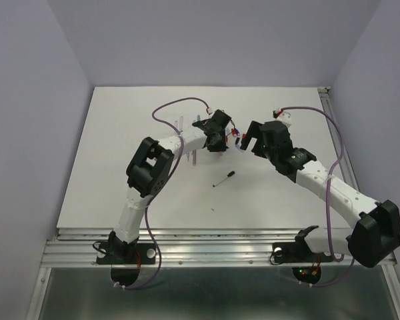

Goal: Open the pen caps

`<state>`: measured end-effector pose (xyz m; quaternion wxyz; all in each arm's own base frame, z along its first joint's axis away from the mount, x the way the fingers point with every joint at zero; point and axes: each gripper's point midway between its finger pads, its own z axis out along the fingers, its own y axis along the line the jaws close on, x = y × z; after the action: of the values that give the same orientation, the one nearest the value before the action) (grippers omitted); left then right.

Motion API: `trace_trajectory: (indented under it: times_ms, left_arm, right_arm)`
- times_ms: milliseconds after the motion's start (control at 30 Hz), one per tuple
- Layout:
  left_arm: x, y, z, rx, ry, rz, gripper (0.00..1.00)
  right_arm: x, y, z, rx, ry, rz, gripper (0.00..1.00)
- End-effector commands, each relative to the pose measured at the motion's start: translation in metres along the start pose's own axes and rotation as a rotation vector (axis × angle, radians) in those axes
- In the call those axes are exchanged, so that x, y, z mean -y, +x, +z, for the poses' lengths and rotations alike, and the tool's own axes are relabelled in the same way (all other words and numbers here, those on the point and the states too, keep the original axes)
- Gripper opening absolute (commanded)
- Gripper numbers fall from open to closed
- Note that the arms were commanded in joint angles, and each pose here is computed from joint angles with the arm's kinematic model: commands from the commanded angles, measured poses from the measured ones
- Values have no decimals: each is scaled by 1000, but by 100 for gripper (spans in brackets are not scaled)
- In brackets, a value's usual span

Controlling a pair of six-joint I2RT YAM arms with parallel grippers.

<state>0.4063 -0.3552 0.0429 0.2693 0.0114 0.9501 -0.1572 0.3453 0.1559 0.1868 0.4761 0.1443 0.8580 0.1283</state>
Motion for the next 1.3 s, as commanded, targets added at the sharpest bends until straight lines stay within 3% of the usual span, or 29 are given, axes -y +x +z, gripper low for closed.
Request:
trace_trajectory:
  times_ms: [0,67,300,400,467,533,1000,1267]
  left_arm:
    - [5,-13,-10,18,-11,35,35]
    - [8,-12,-11,14,-4,45,45]
    - [20,-5,-25,3,33,84,64]
    - [25,-2,-41,8,50,101,73]
    - [25,-1,-55,27,47,112,85]
    - [27,6,-69,34,56,138,90]
    - [42,82,-90,-58,221,398,91]
    - [18,105,-64,-146,134,433,71]
  right_arm:
    - [1,-7,-8,30,-4,21,100]
    - [3,-7,-9,28,1,17,100]
    - [8,-4,-10,20,19,8,100]
    - [11,-2,-12,18,25,-1,100]
    - [12,-1,-13,16,21,-9,100]
    - [15,4,-13,6,24,-13,100]
    - [29,32,-11,-74,50,-42,100]
    - [34,29,-16,-61,66,-50,100]
